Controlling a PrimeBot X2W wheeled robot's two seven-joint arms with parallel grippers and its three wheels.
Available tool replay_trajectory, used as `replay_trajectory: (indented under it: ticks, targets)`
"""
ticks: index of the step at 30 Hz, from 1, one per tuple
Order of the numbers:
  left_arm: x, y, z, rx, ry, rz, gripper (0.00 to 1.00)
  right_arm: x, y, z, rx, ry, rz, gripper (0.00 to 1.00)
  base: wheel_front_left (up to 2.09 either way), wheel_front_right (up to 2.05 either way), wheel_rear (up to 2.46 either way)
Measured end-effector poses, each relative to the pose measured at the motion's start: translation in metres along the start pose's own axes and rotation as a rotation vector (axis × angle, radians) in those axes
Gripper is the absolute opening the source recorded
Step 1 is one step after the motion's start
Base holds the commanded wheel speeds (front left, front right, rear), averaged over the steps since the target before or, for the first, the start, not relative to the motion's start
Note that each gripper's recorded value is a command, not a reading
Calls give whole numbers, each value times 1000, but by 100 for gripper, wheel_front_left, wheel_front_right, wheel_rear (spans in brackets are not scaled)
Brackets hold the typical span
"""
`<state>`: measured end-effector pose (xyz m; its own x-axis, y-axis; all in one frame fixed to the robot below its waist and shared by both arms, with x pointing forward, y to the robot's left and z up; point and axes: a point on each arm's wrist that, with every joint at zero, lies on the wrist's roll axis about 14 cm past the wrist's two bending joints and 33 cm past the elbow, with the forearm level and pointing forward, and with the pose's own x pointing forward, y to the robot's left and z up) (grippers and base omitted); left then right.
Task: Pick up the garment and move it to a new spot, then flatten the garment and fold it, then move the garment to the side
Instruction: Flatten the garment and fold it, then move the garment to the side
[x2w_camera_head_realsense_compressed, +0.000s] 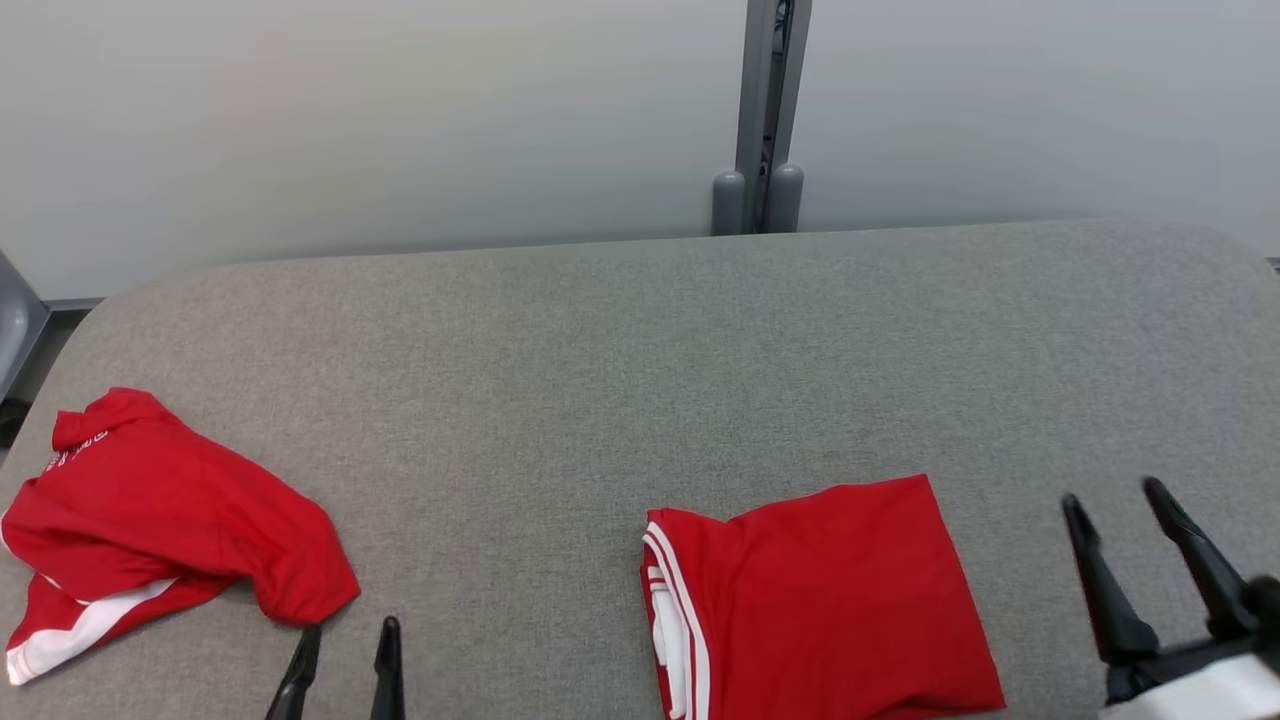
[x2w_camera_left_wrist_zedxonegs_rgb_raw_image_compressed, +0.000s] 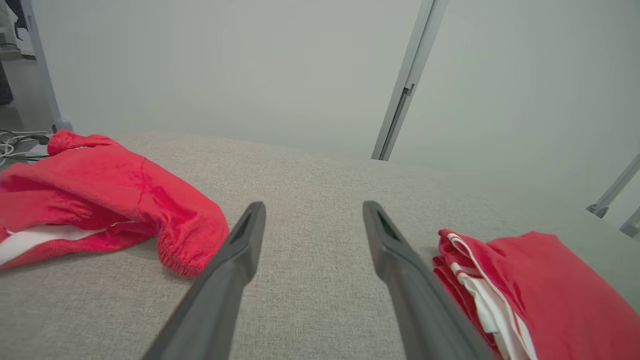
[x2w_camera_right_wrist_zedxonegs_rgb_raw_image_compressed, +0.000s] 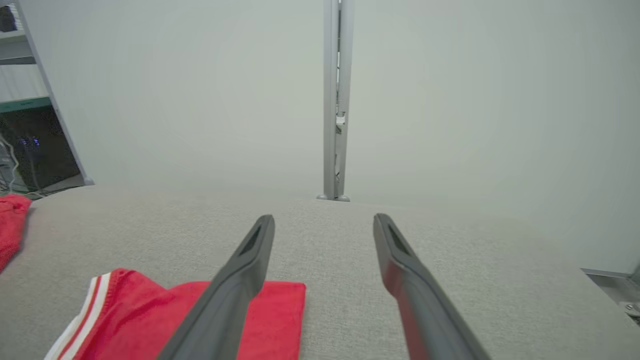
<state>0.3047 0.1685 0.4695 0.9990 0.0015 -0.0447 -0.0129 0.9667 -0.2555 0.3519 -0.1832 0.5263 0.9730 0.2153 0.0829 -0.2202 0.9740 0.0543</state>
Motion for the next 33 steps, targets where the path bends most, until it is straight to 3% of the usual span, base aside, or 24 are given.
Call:
replay_trajectory:
  ticks: [3, 13, 33]
  targets:
    - [0, 1, 5, 1, -16, 4, 100, -15, -19, -12, -5, 2, -95, 100, 0, 0, 0]
    - [-7, 16, 5, 19, -21, 35, 100, -46, -40, -40, -21, 72, -240, 100, 0, 0, 0]
    - [-11, 23, 5, 24, -22, 50, 100, -37, -24, -43, -15, 78, -203, 100, 0, 0, 0]
